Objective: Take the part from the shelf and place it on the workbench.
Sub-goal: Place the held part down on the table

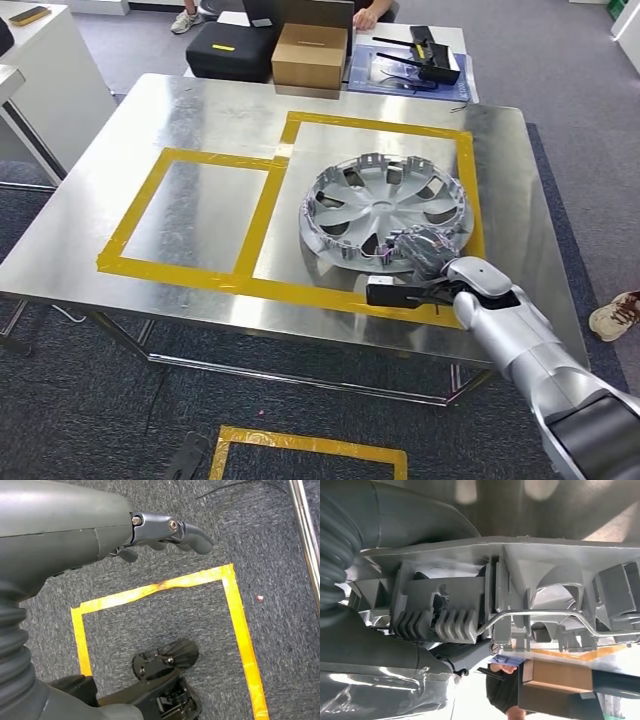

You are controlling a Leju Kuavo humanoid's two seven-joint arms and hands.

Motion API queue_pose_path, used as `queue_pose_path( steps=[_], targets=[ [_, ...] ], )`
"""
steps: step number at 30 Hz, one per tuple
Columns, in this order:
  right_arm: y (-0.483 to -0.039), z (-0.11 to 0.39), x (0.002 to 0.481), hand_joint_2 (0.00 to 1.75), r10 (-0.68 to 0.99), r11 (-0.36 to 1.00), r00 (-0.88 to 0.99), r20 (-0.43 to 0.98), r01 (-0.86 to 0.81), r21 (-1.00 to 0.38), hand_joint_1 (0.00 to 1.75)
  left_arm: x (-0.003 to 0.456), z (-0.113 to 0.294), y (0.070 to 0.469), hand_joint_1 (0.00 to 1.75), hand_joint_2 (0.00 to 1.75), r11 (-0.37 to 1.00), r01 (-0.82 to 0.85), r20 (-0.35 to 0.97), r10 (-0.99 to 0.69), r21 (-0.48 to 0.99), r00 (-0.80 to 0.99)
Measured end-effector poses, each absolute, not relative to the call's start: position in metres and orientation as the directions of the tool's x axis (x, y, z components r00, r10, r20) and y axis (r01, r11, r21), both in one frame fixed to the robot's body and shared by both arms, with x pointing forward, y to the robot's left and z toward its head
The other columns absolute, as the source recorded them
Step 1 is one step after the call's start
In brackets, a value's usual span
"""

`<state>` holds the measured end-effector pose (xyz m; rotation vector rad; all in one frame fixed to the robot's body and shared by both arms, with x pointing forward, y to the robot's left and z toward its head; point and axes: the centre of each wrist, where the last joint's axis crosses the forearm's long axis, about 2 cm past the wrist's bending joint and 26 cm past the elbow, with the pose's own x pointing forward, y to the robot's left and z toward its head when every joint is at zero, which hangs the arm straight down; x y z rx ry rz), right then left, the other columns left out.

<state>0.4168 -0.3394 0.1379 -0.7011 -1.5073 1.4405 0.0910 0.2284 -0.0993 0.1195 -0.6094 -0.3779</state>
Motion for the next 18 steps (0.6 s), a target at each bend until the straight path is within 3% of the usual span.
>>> queue_pose_path(
  steps=[9, 13, 18],
  targets=[
    [-0.3481, 0.1339, 0.4127, 1.75, 0.888, 0.149, -0.407, 0.212, -0.181, -0.972, 1.73, 0.093, -0.099, 0.2293, 0.0, 1.75, 0.927, 0.306, 0.538, -0.375, 0.216, 0.755],
    [-0.3488, 0.1345, 0.413, 1.75, 0.891, 0.144, -0.403, 0.207, -0.181, -0.973, 0.03, 0.0932, -0.0991, 0.2294, 0.0, 0.0, 0.933, 0.297, 0.543, -0.359, 0.203, 0.759],
    [-0.3501, 0.1304, 0.4104, 1.75, 0.901, 0.124, -0.389, 0.192, -0.193, -0.973, 0.0, 0.0938, -0.099, 0.2298, 0.0, 0.0, 0.941, 0.279, 0.547, -0.338, 0.19, 0.766]
  ],
)
